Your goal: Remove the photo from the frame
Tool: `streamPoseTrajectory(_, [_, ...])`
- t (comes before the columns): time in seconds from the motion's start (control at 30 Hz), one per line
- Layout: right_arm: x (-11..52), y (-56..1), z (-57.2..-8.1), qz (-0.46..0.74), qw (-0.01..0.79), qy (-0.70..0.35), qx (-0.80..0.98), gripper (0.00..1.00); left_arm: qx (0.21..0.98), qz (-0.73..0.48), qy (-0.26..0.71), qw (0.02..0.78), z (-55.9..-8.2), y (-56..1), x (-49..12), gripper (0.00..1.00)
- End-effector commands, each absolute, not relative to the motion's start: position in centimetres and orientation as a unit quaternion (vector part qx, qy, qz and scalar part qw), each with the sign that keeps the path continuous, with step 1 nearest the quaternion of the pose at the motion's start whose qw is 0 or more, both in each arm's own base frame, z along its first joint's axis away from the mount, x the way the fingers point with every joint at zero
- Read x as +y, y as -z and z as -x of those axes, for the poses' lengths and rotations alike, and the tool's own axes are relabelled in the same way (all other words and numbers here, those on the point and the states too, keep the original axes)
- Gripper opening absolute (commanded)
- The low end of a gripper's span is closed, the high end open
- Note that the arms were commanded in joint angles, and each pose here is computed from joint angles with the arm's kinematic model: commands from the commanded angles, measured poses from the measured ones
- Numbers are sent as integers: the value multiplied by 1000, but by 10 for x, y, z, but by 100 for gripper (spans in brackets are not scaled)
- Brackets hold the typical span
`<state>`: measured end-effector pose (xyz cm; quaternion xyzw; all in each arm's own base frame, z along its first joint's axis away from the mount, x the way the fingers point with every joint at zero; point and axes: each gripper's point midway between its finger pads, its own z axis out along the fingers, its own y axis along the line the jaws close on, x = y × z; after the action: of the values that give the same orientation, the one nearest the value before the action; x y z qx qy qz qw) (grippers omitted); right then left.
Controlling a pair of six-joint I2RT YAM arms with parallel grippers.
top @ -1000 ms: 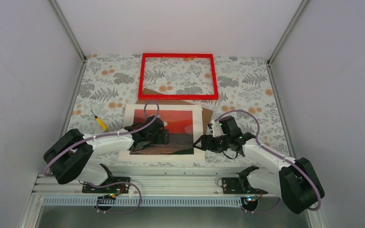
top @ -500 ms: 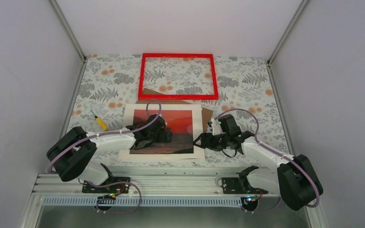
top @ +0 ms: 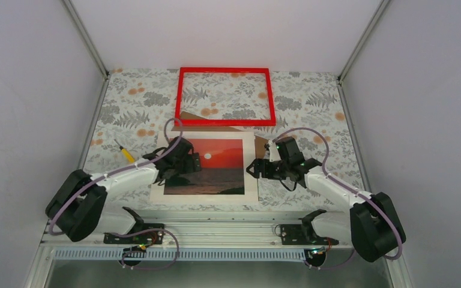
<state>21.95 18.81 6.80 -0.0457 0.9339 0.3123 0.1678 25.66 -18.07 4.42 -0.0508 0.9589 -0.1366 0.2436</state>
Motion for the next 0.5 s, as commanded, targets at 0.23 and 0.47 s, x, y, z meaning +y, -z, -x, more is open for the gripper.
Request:
streamPoseTrajectory(0.23, [186,-65,-228,75,182,-287,937,100,953,214,12,212,-240,-13,-55,100])
streamPoseTrajectory(0.47, [189,-65,-228,79,183,-292,935,100,953,239,2,184,-221,1,-45,100])
